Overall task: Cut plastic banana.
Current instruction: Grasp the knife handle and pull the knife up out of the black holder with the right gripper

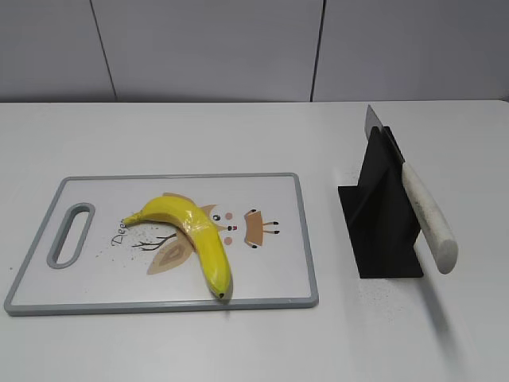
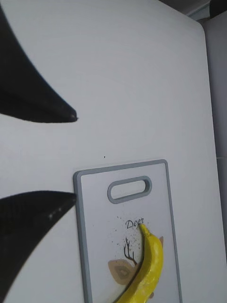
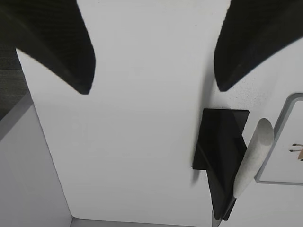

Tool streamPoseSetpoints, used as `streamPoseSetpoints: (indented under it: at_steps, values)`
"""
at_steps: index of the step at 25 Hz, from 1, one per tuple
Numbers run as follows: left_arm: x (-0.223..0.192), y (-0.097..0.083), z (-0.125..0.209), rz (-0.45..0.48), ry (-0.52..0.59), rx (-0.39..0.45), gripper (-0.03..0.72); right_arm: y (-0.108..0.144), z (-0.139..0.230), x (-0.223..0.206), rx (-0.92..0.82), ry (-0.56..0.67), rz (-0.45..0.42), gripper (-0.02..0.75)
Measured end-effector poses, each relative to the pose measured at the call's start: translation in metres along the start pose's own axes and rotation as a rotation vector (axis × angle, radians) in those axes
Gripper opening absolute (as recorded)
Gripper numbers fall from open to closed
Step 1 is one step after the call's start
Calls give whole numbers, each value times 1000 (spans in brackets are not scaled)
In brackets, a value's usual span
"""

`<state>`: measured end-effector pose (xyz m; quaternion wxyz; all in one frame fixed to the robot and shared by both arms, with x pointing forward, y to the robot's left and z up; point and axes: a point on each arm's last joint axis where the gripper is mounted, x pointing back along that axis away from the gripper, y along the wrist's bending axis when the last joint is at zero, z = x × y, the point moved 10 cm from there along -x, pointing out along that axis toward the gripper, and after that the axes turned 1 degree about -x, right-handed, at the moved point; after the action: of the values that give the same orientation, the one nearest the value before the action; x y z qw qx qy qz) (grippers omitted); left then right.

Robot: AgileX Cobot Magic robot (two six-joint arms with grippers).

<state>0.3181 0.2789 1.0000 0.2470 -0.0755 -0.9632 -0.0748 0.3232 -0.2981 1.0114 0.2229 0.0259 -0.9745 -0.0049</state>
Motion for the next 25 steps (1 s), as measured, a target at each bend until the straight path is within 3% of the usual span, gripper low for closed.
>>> streamPoseSetpoints:
  at_steps: [25]
  values:
    - [0,0,0,0,0,0,446,0,0,0,0,0,0,592]
